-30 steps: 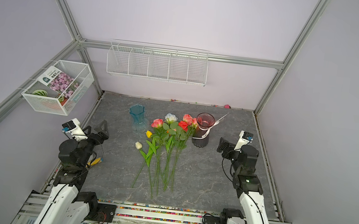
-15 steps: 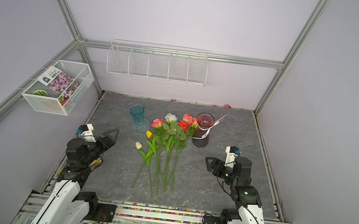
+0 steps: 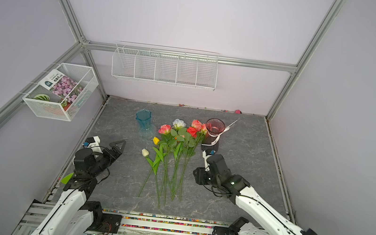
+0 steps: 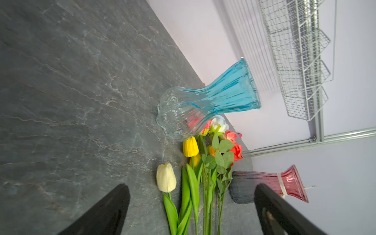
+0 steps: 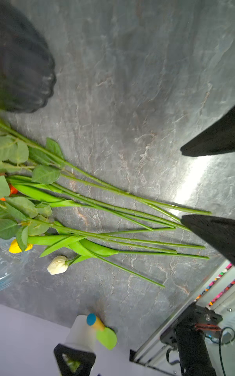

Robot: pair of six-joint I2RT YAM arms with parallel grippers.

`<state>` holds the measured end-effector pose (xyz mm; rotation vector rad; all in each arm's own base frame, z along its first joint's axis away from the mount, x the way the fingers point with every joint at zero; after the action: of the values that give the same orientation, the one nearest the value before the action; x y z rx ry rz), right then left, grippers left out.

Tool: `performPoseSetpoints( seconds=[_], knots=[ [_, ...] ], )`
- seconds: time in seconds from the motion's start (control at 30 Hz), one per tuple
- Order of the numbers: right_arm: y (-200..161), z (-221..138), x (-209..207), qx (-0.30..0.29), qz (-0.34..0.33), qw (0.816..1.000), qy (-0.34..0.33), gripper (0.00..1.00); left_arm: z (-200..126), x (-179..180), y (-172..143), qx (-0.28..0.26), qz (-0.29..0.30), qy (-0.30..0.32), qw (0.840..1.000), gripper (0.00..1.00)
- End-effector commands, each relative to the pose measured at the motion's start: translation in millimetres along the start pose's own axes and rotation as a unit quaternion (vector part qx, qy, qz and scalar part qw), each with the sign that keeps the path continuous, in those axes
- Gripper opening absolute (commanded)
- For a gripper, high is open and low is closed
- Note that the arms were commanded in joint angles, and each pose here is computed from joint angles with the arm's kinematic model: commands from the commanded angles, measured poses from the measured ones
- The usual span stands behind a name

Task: Arrange the flowers in different vases according to their variety
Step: Pick up the flower at the center of the board.

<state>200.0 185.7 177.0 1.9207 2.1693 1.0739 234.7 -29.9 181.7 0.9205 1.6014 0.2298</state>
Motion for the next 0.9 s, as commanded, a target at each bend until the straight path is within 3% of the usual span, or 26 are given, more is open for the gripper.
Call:
performPoseSetpoints(
  seconds=[0.0,0.27,0.5,0.87],
  knots=[
    [17.7,19.4,16.2,-0.012,-0.038,0.997,-0.063,0.49,-3.8,-9.0,-1.0,0.002,0.006,-0.031,1.000,1.00],
    [40.6,85.2,36.4,0.064,-0.053,0.985,-0.152,0.30,-10.8,-14.8,5.9,-0.012,0.026,-0.022,0.999,1.00],
    [41.6,129.4,33.2,0.102,-0.059,0.971,-0.206,0.26,-13.1,-15.2,6.9,-0.017,0.024,-0.018,0.999,1.00],
    [35.7,159.8,19.3,0.121,-0.066,0.954,-0.267,0.26,-11.8,-12.3,6.1,-0.018,0.021,-0.014,1.000,1.00]
  ],
)
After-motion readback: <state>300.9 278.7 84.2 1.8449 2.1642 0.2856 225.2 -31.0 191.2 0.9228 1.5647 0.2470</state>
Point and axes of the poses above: each gripper's point midway between its finger pads, its own z axis out along the fingers, its own x axis along the line the jaws close on, y = z × x, the point moved 6 cm from there along -z, back along the fingers, and after that the axes turned 7 degrees about z, right-handed, at the moved point
